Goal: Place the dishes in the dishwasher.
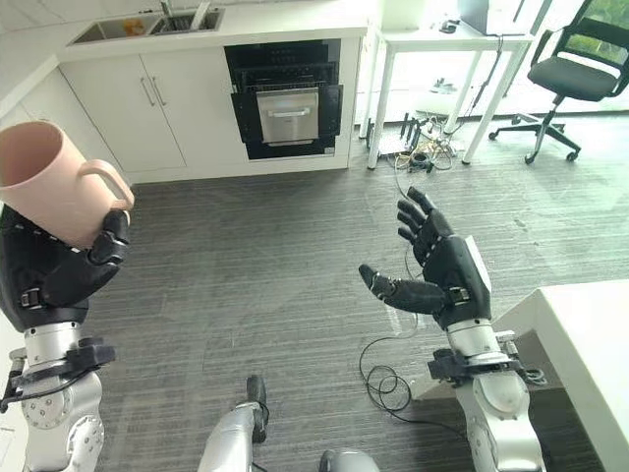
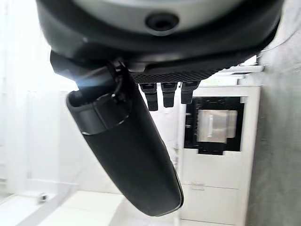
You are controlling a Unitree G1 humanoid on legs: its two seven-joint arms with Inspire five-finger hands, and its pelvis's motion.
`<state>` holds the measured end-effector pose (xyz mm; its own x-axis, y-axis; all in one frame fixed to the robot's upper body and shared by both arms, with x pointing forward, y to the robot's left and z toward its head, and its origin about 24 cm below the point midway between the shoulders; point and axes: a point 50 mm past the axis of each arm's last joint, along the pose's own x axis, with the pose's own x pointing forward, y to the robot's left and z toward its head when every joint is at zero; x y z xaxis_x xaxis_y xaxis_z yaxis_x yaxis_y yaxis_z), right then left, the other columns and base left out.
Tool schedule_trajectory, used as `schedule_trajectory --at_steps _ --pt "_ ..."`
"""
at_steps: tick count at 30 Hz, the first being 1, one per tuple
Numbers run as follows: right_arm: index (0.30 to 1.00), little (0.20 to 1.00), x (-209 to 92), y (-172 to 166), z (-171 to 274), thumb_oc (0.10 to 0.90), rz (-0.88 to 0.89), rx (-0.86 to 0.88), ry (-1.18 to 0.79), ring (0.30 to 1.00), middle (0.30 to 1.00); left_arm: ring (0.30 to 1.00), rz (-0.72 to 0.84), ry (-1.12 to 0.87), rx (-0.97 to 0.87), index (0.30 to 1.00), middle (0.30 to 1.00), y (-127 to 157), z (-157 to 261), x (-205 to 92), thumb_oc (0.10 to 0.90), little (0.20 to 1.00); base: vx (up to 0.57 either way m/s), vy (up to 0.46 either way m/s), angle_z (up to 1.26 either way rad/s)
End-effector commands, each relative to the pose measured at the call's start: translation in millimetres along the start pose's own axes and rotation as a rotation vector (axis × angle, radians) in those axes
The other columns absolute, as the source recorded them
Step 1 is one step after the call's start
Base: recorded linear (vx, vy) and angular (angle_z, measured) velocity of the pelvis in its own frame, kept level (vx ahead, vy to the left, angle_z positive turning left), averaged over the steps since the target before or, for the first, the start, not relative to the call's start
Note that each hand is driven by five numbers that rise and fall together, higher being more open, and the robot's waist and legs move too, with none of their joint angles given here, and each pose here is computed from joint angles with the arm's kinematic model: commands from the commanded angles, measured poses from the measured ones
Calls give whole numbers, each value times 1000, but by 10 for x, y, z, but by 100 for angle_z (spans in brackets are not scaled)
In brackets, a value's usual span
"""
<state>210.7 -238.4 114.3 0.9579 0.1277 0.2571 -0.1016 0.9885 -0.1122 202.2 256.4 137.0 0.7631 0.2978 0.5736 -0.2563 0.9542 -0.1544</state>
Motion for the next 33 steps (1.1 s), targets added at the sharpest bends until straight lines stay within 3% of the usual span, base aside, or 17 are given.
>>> schedule_trajectory --at_steps 1,9,14,25,33 --pt "900 900 175 37 606 800 73 29 -358 900 900 300 -75 -275 43 300 300 -66 440 160 400 300 356 158 -29" --pt "900 900 257 158 616 800 2 79 -381 900 900 300 -179 -283 38 300 300 -137 495 293 400 300 369 186 12" --pt "900 900 299 277 530 800 54 104 -347 900 900 300 -172 -267 70 300 300 -147 456 314 400 300 299 130 46" --pt "900 900 210 218 629 800 105 126 -391 900 900 300 -170 -254 108 300 300 -151 488 281 400 300 352 -244 43" --pt "900 900 295 154 638 800 117 90 -364 900 900 300 -149 -225 104 300 300 -163 413 257 400 300 346 -236 -40"
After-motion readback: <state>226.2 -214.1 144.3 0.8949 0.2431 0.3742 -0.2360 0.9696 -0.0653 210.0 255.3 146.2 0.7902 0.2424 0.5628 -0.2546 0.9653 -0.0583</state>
